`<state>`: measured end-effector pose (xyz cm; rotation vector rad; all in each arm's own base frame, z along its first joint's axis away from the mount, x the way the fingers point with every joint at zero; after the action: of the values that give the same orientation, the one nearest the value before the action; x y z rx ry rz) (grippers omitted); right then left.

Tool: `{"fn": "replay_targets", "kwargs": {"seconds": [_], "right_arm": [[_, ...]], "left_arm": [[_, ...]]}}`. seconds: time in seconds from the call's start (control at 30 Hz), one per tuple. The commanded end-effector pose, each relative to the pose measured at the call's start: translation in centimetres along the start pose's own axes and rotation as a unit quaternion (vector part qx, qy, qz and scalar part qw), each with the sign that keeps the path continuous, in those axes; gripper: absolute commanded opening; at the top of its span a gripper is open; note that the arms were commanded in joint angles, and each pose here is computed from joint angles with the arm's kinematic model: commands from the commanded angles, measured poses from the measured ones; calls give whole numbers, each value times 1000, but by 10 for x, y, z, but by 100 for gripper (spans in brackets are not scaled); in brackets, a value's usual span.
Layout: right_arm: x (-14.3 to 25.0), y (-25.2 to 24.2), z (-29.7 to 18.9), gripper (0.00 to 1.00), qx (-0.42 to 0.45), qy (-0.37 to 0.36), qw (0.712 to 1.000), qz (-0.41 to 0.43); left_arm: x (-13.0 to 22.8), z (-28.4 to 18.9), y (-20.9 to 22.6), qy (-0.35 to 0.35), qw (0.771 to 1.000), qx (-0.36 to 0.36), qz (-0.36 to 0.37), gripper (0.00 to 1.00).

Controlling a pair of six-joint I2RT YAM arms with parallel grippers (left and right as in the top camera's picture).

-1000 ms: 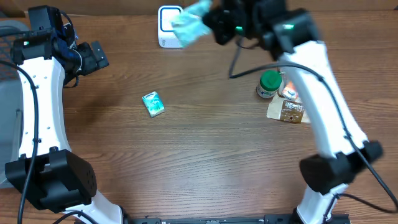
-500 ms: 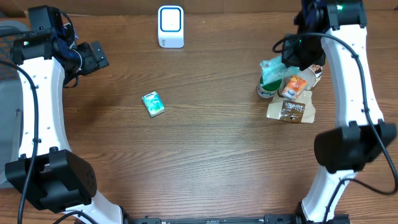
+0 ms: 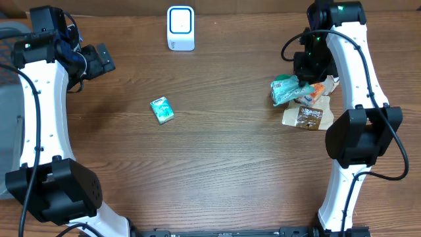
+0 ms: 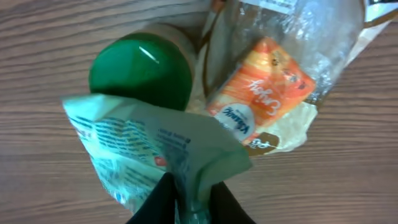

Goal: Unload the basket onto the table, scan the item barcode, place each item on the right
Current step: 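Carry the tissue pack to the right side and release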

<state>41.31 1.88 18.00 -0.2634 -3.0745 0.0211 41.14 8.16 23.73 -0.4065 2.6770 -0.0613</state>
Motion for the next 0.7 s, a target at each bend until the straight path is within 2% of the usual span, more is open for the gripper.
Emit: {"fn": "replay_targets", "kwargs": {"seconds": [0.0,0.23,0.43,0.53,0.67], "right_arm": [[-4,-8,0,16,15,-6,1000,-9],[-18,-4,-11,16,-55,-39,998,7],[-29,-1,-25,31,-103,-67,992,15],[-34,15,-31,34,-155,-80,985,5],[-41,61,-42,37,-237,-107,965,-40]], "left_arm": [[0,-3,1,-3,1000,1,-12,99],[0,-3,1,-4,1000,1,-12,99],[0,-3,1,-3,1000,1,-12,100],[0,-3,1,-3,1000,1,-12,99],[0,-3,1,-3,1000,1,-12,100]]}}
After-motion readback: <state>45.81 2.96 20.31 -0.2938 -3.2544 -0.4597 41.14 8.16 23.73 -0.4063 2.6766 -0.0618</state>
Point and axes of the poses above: each gripper's point midway between its finger pads, its own z axis out along the fingers, its own y axis along the line the jaws close on, x = y × z, the point moved 4 cm from there along -z, back along the fingers, and after that the axes turned 8 degrees about z, right-handed, at the moved point
